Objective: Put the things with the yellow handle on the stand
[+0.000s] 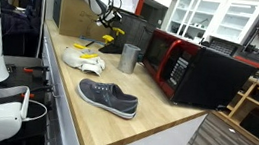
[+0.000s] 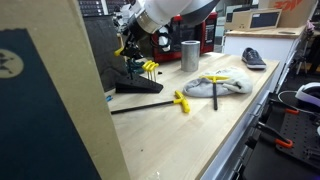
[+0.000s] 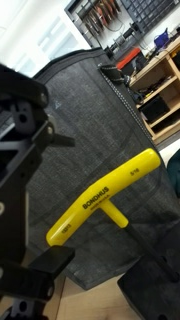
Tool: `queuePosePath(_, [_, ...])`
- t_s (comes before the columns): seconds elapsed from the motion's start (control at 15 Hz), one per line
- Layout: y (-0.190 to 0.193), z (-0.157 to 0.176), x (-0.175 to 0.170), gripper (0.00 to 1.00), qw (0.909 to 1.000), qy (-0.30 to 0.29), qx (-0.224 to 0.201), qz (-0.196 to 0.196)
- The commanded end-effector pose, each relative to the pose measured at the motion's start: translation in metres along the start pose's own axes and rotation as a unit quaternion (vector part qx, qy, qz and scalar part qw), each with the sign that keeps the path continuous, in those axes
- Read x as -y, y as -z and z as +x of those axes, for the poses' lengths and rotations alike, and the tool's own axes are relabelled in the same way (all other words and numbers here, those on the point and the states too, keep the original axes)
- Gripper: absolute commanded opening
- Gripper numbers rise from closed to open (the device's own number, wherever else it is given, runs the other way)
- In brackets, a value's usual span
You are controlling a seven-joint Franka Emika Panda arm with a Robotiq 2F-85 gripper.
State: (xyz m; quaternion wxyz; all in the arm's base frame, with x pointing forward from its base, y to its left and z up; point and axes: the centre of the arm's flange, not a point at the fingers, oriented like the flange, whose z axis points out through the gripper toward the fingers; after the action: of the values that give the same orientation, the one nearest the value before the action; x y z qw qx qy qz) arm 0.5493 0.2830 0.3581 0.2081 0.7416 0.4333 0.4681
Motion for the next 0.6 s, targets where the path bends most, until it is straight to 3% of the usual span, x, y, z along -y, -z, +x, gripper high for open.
queuePosePath(0.0, [0.030,0.001,-0.008,1.00,0.9995,0.000,-0.014,0.027])
queuePosePath(0.13, [0.043,0.000,-0.007,1.00,0.9992,-0.005,-0.019,0.035])
queuePosePath(0.53, [0.081,-0.004,0.013,1.00,0.9977,-0.037,0.019,0.054])
